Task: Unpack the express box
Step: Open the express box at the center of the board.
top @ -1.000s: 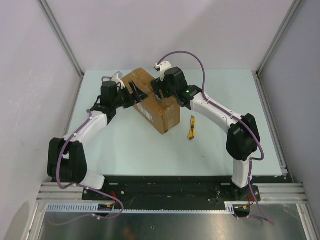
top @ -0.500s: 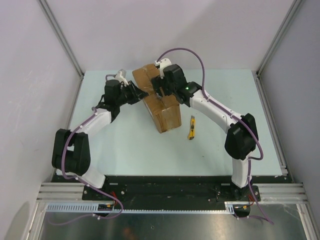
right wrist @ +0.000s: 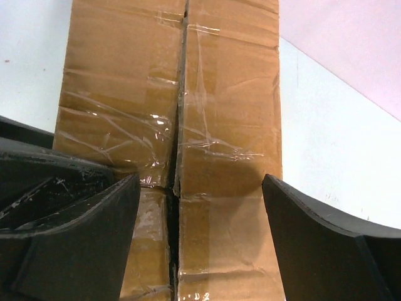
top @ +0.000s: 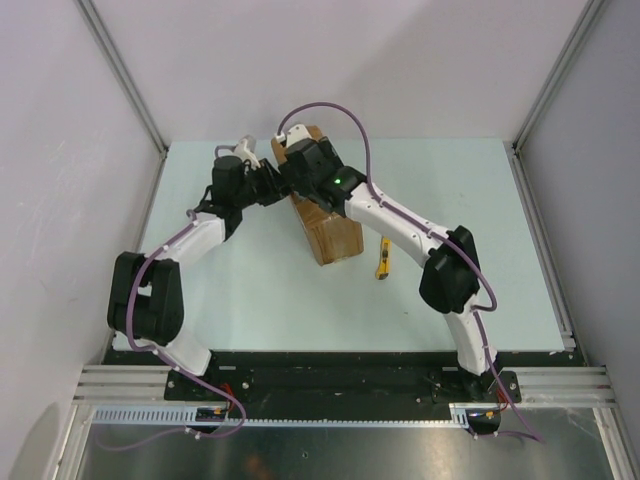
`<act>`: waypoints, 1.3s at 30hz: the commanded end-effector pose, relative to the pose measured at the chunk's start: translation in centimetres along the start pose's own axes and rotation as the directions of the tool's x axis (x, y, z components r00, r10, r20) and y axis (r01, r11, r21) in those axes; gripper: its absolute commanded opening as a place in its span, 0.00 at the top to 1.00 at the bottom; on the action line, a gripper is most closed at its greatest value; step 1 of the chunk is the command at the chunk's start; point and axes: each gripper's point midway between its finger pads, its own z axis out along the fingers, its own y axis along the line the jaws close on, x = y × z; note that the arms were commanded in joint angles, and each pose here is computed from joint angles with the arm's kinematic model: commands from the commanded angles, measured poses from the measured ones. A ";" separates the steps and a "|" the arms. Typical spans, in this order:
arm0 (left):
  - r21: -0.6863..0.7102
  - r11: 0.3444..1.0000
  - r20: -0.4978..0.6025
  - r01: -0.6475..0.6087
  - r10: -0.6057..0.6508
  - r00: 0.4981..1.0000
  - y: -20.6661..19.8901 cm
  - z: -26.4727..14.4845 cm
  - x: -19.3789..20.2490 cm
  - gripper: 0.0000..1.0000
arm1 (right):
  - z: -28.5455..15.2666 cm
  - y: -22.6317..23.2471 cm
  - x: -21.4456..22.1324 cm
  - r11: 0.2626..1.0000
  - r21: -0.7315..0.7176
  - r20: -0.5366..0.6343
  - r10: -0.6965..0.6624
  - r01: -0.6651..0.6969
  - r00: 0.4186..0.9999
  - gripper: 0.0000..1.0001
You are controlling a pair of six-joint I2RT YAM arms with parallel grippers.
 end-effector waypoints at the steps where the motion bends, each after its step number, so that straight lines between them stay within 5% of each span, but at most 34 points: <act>1: -0.209 0.978 -0.274 0.002 -0.060 0.960 6.4 -0.2 9.2 0.76 | 0.2 -3.7 2.4 0.978 0.188 -0.117 -0.066 0.087 0.991 0.20; 11: -0.237 0.972 -0.285 -0.001 -0.068 0.956 7.2 -0.3 9.4 0.76 | 1.0 -4.5 4.5 0.906 0.318 -0.217 -0.216 0.278 0.952 0.27; 18: -0.255 0.967 -0.294 -0.005 -0.073 0.953 7.9 -0.3 9.6 0.75 | -0.4 -5.3 1.8 0.955 0.268 -0.130 -0.095 0.127 0.987 0.67; 27: -0.284 0.959 -0.304 0.010 -0.100 0.947 9.1 -0.5 9.9 0.75 | -1.5 -7.6 1.0 0.983 0.043 -0.132 0.180 -0.176 0.975 0.99; 39: -0.235 0.972 -0.312 0.015 -0.091 0.946 8.0 -0.4 9.4 0.70 | -0.3 -9.2 3.7 0.821 -0.269 -0.232 0.452 -0.503 0.861 0.96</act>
